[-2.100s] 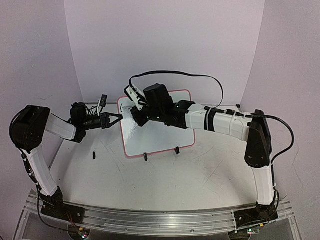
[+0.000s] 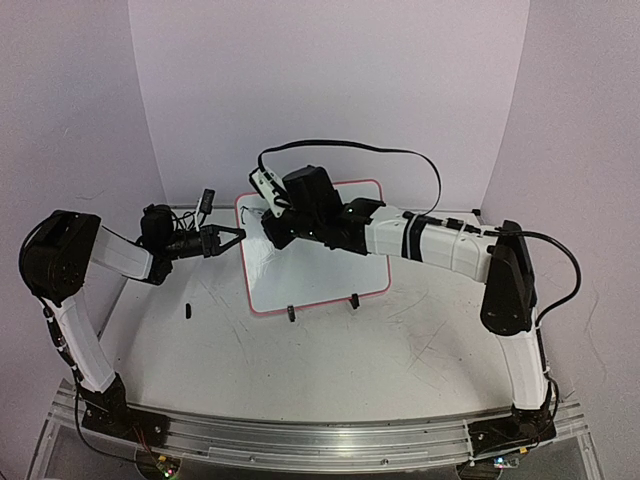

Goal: Write a sentence on the whiteboard

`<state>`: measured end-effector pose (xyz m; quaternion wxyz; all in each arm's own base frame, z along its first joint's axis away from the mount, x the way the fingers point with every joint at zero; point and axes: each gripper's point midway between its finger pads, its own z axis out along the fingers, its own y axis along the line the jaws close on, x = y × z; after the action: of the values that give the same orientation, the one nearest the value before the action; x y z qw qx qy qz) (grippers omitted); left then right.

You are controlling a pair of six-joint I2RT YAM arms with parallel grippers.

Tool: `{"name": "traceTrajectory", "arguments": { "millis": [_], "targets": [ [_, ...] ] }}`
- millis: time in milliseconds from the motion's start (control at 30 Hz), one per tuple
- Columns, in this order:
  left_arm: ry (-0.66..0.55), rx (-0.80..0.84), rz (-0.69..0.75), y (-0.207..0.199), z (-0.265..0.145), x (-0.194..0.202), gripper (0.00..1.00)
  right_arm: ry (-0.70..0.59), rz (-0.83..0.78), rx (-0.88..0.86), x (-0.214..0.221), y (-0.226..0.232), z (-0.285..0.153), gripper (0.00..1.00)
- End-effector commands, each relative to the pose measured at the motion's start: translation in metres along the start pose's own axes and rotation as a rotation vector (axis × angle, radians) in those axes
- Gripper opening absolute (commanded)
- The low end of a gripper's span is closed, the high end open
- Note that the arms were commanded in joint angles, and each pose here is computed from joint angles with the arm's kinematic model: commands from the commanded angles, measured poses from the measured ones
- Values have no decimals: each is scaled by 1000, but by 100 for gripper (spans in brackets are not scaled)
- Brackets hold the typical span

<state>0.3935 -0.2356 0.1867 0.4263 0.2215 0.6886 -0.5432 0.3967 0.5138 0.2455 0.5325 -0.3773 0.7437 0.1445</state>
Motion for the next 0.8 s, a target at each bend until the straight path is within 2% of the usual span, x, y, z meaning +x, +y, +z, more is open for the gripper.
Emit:
{"name": "traceTrajectory", "arguments": {
  "millis": [0,767],
  "targets": [
    [-19,50,85,-16,2,-17,0,-33,34,80,-16,-25,-20,0],
    [-20,55,86,-17,2,-19,0,0,60,-10,5,-2,-18,0]
  ]
}}
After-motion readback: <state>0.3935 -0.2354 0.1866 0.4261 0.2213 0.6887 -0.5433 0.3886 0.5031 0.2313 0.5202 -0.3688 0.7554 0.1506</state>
